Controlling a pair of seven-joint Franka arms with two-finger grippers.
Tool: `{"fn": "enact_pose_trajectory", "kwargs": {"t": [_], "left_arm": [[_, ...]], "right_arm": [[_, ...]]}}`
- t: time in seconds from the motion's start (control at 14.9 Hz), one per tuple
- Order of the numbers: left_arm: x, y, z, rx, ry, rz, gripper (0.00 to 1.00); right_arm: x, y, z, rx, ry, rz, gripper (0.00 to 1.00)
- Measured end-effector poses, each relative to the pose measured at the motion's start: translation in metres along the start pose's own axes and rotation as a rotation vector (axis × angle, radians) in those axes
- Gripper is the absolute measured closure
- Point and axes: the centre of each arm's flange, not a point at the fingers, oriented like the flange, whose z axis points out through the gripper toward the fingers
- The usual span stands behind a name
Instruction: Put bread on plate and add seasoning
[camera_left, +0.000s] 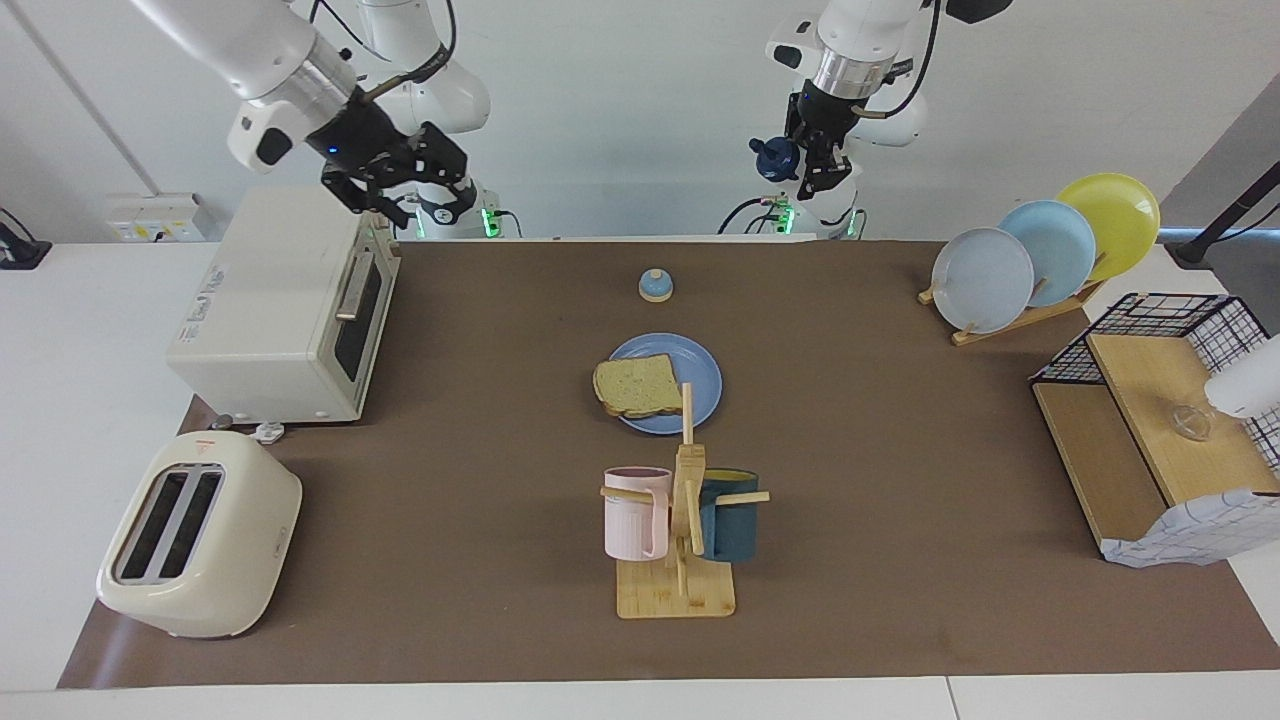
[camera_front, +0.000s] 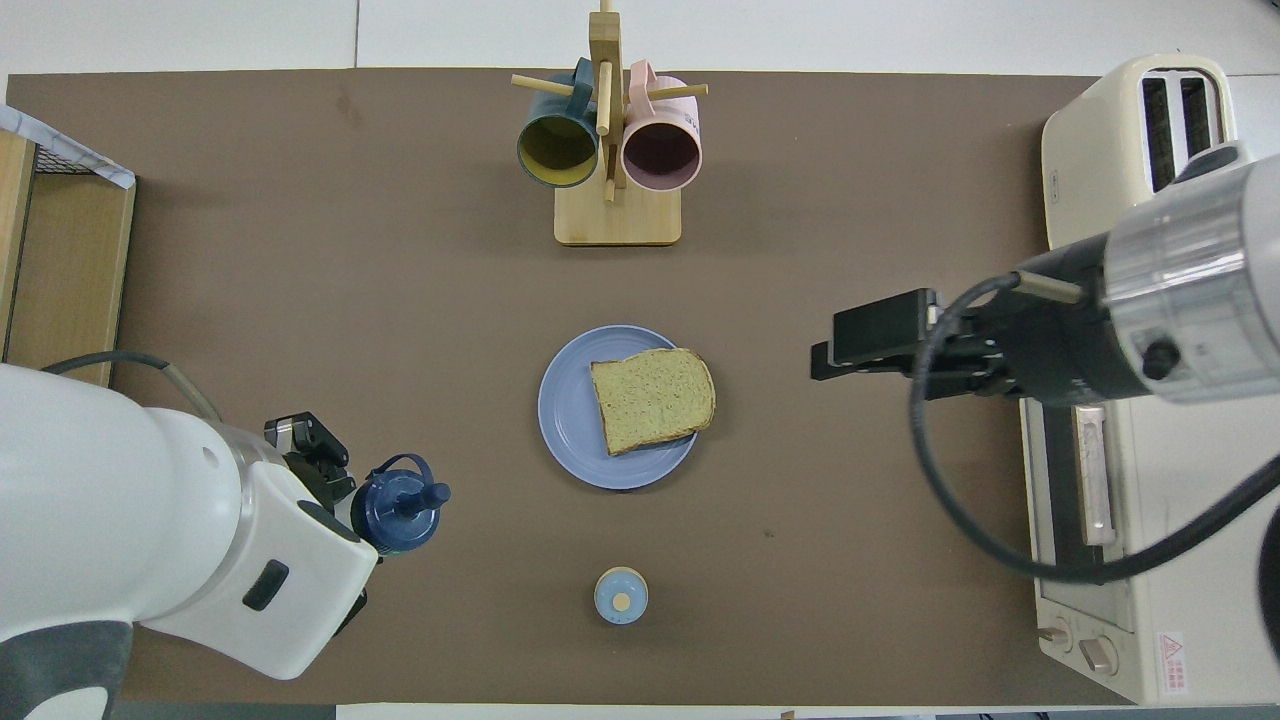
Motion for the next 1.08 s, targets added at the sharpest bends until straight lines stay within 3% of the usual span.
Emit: {"fn": "enact_pose_trajectory", "kwargs": {"t": [0.2,0.34,0.54,0.67,1.08], "left_arm": [[0.0,0.001,-0.001,0.002,0.002,-0.012,0.55],[0.0,0.003,-0.002,0.005,0.003,-0.032,0.55],[0.0,0.004,-0.003,0.007,0.004,-0.054,0.55],[-0.004,0.003,-0.006,0.01,0.011,-0.064,0.55],[-0.005,0.003,-0.008,0.015,0.015,-0.069,0.56]], "right_arm": [[-0.047,-0.088,0.033,0.048,0.044,0.025,0.02],[-0.078,-0.13,0.053,0.079,0.066,0.037,0.15],[-0.116,-0.168,0.077,0.062,0.099,-0.002,0.2],[-0.124,-0.176,0.087,0.07,0.113,-0.017,0.32],[-0.11,-0.176,0.095,0.112,0.135,-0.004,0.36]]}}
